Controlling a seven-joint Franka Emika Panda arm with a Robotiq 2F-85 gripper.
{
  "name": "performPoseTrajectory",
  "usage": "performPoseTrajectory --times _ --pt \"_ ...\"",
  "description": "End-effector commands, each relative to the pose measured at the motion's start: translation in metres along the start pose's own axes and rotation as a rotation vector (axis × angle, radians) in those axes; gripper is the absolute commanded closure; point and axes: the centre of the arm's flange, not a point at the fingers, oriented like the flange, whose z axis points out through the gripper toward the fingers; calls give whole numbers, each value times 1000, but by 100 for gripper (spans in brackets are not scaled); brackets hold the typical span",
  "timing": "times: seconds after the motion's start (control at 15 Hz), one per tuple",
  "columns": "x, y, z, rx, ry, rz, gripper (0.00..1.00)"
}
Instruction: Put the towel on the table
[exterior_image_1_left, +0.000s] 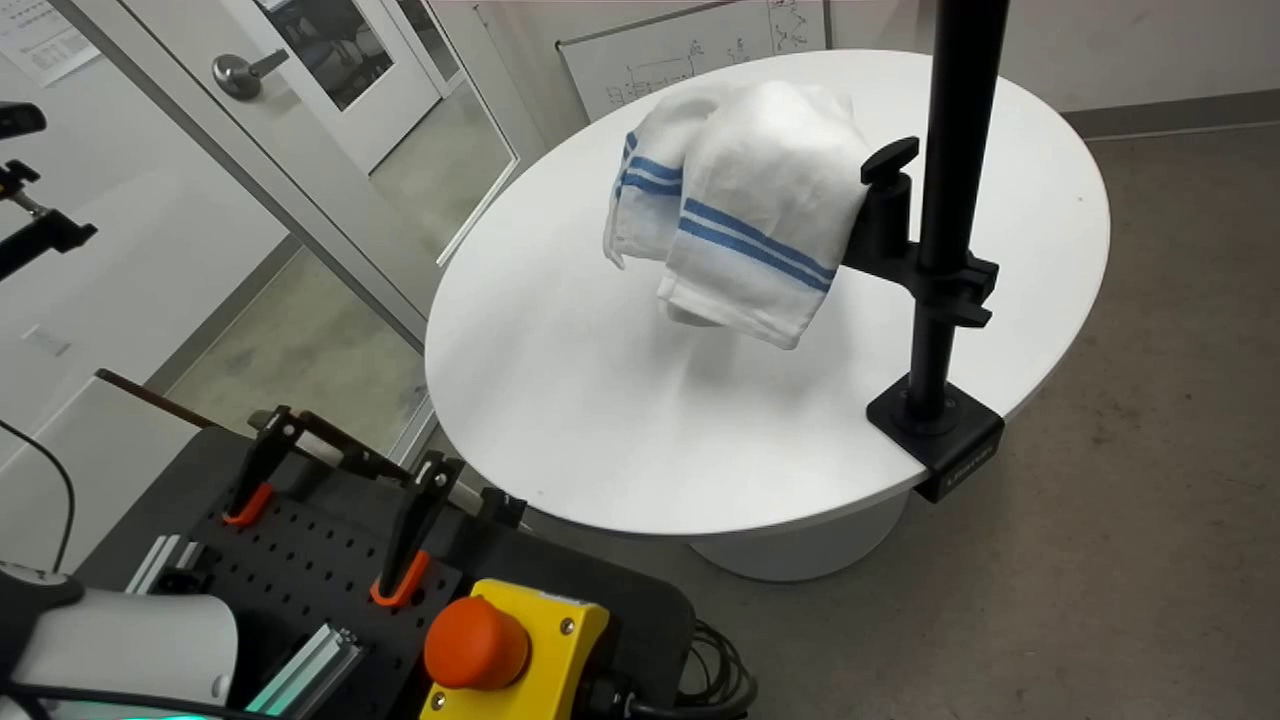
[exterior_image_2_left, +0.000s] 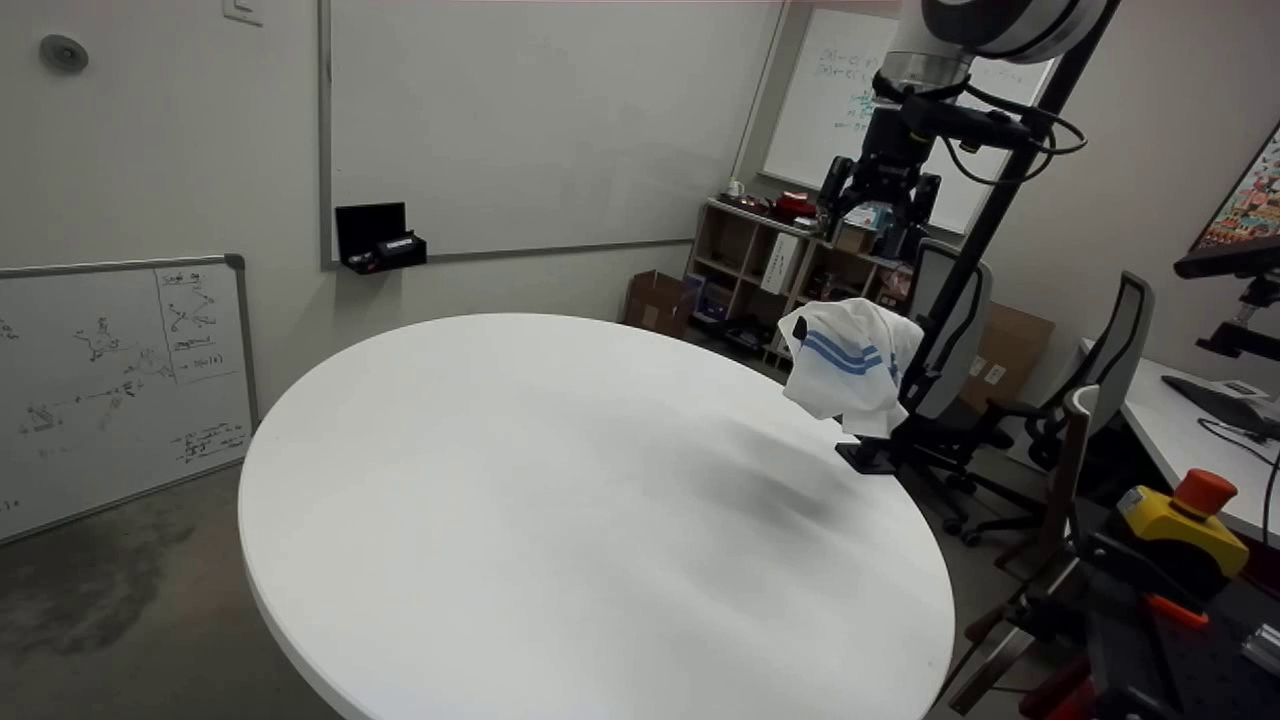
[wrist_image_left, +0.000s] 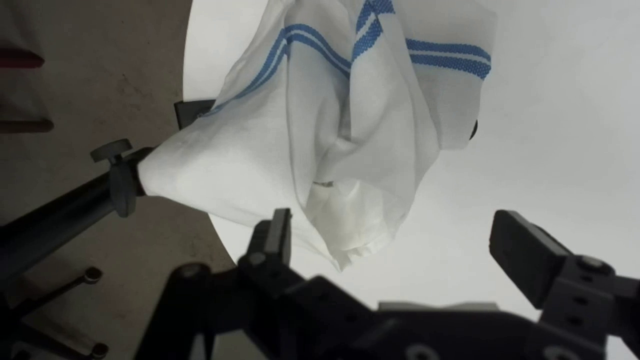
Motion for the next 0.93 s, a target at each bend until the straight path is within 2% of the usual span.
performPoseTrajectory --times 0.0,0.53,0.87 --pt "4 -7 12 -8 -34 17 0" --pt "-3 -6 42 -41 -74 12 0" --pt "-8 -8 57 -67 -56 8 0"
